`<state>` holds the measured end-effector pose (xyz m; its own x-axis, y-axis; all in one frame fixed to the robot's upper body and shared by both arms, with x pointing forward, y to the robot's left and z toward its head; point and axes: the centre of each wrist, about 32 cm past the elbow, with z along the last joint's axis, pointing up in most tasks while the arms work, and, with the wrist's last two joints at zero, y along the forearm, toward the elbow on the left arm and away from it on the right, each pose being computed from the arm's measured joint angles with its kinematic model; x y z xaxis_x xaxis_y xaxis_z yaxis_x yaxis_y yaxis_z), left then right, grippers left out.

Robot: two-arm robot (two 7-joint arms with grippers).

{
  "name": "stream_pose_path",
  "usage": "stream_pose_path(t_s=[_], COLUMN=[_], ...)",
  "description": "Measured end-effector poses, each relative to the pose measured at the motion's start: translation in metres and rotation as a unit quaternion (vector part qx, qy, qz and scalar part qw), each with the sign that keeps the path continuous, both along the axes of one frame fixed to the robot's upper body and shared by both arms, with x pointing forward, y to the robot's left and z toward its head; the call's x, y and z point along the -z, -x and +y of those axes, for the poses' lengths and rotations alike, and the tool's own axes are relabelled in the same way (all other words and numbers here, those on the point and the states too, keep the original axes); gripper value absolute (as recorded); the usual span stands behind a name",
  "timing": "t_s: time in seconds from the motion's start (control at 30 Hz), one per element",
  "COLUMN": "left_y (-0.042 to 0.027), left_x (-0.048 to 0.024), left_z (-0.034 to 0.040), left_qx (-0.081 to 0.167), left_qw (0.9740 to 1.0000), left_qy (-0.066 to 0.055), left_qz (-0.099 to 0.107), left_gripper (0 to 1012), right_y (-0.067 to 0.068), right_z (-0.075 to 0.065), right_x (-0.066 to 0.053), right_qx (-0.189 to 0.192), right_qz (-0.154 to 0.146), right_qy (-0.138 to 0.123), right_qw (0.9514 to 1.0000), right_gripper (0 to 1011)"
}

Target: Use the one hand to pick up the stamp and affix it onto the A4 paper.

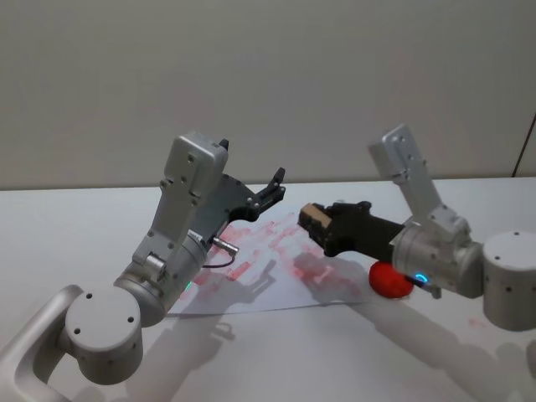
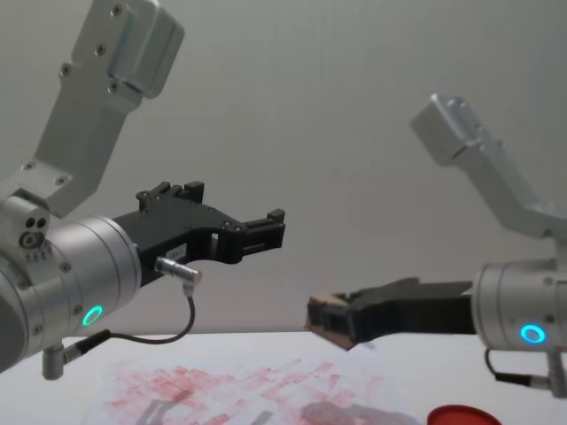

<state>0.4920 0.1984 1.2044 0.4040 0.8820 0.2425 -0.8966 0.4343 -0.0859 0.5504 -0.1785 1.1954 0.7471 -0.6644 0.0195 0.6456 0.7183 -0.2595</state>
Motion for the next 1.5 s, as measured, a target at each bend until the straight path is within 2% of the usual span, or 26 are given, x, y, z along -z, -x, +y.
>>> stream_pose_path(t_s=[0.37, 0.8, 1.23, 1.5], left_y=[0.0000, 0.0000, 0.0000, 0.0000], left_x=[0.0000, 0.0000, 0.0000, 0.0000], left_z=[0.0000, 0.0000, 0.0000, 0.0000], left_qx=[0.000, 0.000, 0.000, 0.000], left_qw=[1.0000, 1.0000, 1.0000, 1.0000], left_qy=[0.000, 0.000, 0.000, 0.000], left_qz=[0.000, 0.000, 0.000, 0.000], left_gripper=[1001, 1001, 1001, 1001], right_y=[-0.011, -0.013, -0.012, -0.011], right_z=[0.012, 0.018, 0.019, 0.020], right_x=[0.013, 0.028, 0.033, 0.035], right_qx=[-0.025, -0.037, -0.038, -0.037], right_qz=[0.059, 0.099, 0.109, 0.095], right_qy=[0.034, 0.063, 0.071, 0.068], right_qw=[0.9973, 0.9924, 0.9909, 0.9924], right_gripper=[219, 219, 219, 219])
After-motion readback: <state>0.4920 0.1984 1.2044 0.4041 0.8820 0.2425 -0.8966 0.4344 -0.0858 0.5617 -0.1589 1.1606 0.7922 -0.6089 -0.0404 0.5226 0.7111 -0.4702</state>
